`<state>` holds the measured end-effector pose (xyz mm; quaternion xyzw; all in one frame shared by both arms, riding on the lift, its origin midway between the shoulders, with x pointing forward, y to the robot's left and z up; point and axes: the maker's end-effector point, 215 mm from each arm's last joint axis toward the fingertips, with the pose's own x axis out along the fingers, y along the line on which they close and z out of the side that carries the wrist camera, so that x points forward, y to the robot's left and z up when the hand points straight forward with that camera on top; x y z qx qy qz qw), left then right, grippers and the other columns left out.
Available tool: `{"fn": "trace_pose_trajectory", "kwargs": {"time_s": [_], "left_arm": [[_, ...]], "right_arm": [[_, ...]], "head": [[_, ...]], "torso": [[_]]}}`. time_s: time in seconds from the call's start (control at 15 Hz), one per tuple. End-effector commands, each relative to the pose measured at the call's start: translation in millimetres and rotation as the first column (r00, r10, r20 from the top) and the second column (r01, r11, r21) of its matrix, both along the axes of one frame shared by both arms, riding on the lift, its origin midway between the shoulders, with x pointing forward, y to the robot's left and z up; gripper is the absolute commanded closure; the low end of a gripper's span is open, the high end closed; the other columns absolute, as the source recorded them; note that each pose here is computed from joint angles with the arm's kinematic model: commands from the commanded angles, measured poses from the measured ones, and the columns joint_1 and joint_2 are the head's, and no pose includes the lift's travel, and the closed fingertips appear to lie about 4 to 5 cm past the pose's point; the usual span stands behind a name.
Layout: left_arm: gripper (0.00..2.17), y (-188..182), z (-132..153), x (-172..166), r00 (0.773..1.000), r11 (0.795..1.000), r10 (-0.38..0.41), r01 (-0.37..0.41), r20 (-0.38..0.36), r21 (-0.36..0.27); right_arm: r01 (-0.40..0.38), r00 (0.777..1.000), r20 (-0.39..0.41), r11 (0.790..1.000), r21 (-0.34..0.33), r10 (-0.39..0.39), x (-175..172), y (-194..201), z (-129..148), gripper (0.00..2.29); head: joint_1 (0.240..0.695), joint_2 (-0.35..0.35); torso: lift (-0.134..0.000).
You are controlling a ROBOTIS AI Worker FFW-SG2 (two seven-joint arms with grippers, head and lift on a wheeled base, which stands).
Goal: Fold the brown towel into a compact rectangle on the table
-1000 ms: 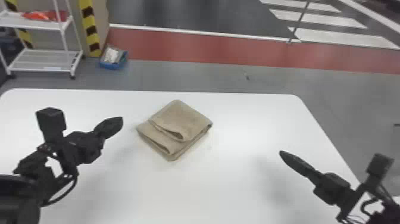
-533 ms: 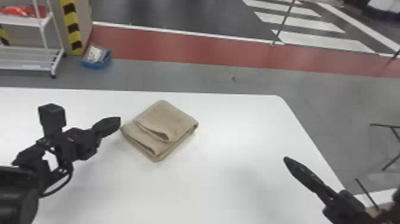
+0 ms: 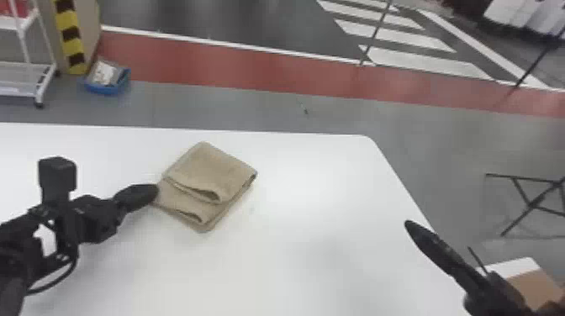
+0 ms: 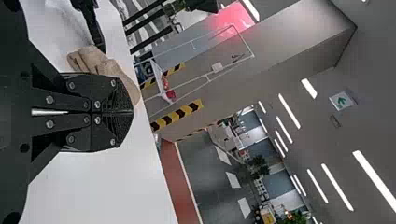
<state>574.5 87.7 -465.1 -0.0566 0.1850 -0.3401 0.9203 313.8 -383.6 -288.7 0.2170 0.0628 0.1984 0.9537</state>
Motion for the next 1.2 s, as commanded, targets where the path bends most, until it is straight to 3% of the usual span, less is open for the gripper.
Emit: {"fn": "trace_pose_trajectory", "kwargs": {"time_s": [0.0,0.4,0.6,0.93,1.13], "left_arm": [[1.72,-12.1,-16.3,-26.4,0.997,1.0,-0.029,0.029,-0.077,0.003],[1.72,-33.9,-11.5,-104.9,0.971,0.995,-0.097,0.099,-0.219,-0.001],[1.72,-35.5,2.1,-119.7,0.971,0.995,-0.099,0.099,-0.218,-0.009],[1.72,-23.1,48.3,-101.5,0.991,0.998,-0.058,0.056,-0.119,-0.023],[1.72,-11.8,45.5,-90.5,0.995,1.0,-0.028,0.028,-0.096,0.0]], "right_arm": [[0.007,1.0,0.001,1.0,0.007,-0.007,-1.0,-2.3,-0.8,2.01],[0.021,1.0,0.007,0.999,0.029,-0.021,-0.3,-9.9,-7.0,2.01],[0.021,1.0,0.012,0.999,0.038,-0.021,0.6,-11.2,-8.4,2.01],[0.028,0.999,0.014,0.999,0.041,-0.029,0.4,-15.2,-10.7,2.01],[0.027,0.999,0.015,0.999,0.042,-0.028,-2.3,-17.3,-10.2,2.01]], "head": [[0.695,-0.35],[0.695,-0.35],[0.695,-0.35],[0.695,-0.35],[0.695,-0.35]], "torso": [[-0.124],[-0.124],[-0.124],[-0.124],[-0.124]]}}
